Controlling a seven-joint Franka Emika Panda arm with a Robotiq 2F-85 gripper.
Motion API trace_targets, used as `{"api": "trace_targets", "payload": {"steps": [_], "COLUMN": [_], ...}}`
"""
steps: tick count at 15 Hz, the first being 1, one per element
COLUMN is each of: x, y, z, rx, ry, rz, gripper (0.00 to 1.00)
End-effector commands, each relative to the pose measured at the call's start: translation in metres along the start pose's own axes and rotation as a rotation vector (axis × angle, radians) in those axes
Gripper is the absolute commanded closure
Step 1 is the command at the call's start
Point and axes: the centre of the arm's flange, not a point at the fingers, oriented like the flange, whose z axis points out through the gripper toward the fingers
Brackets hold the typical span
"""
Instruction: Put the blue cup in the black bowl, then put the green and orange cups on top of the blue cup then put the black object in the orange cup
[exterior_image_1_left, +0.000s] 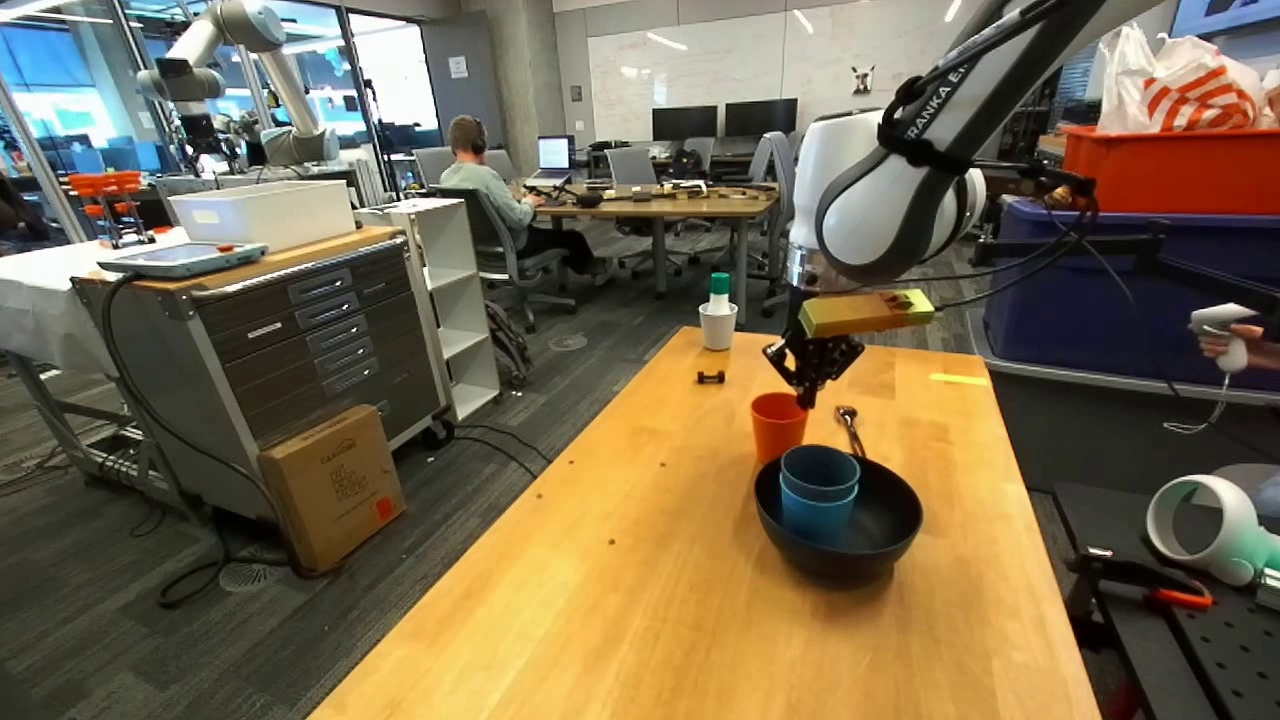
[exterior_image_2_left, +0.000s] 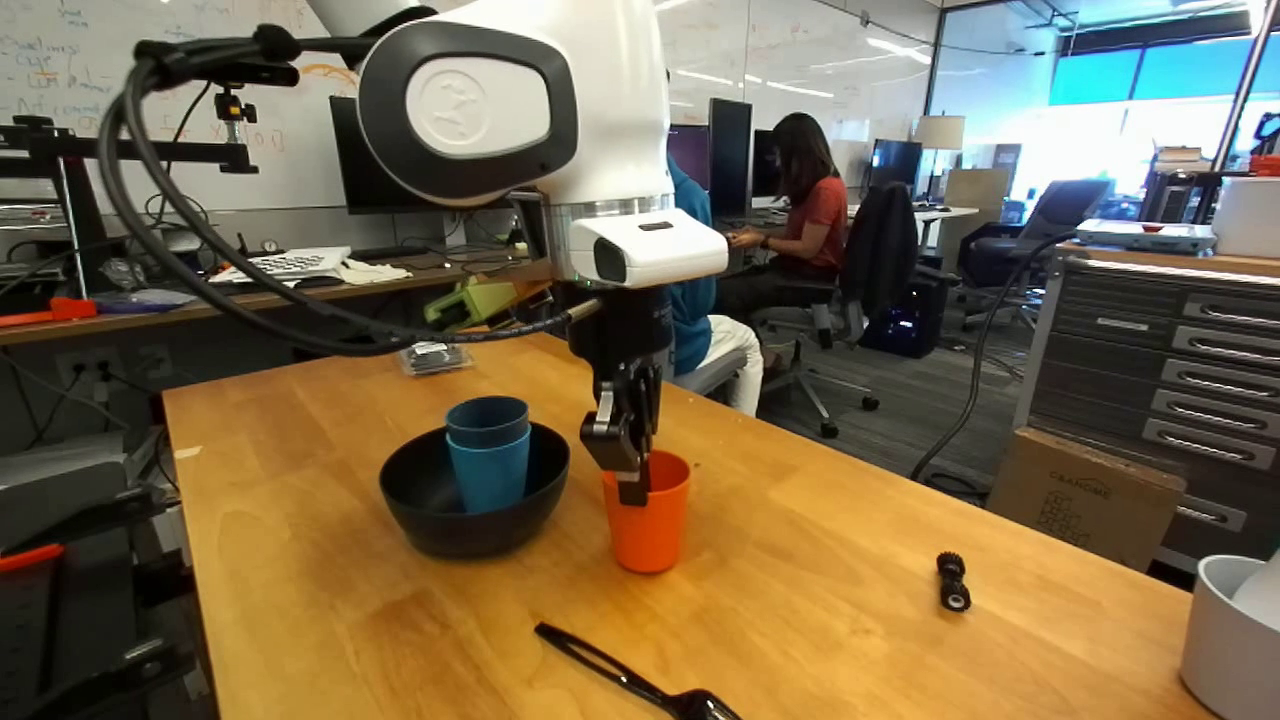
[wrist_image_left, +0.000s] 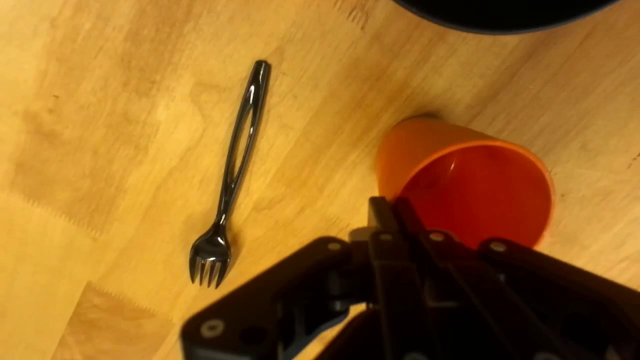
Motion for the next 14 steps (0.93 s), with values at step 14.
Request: {"api": "trace_targets", "payload": {"steps": [14], "x": [-0.089], "y": [-0.053], "z": [-0.153], "rx": [0.166], "ry": [0.049], "rz": [-0.279], "gripper": [0.99]}}
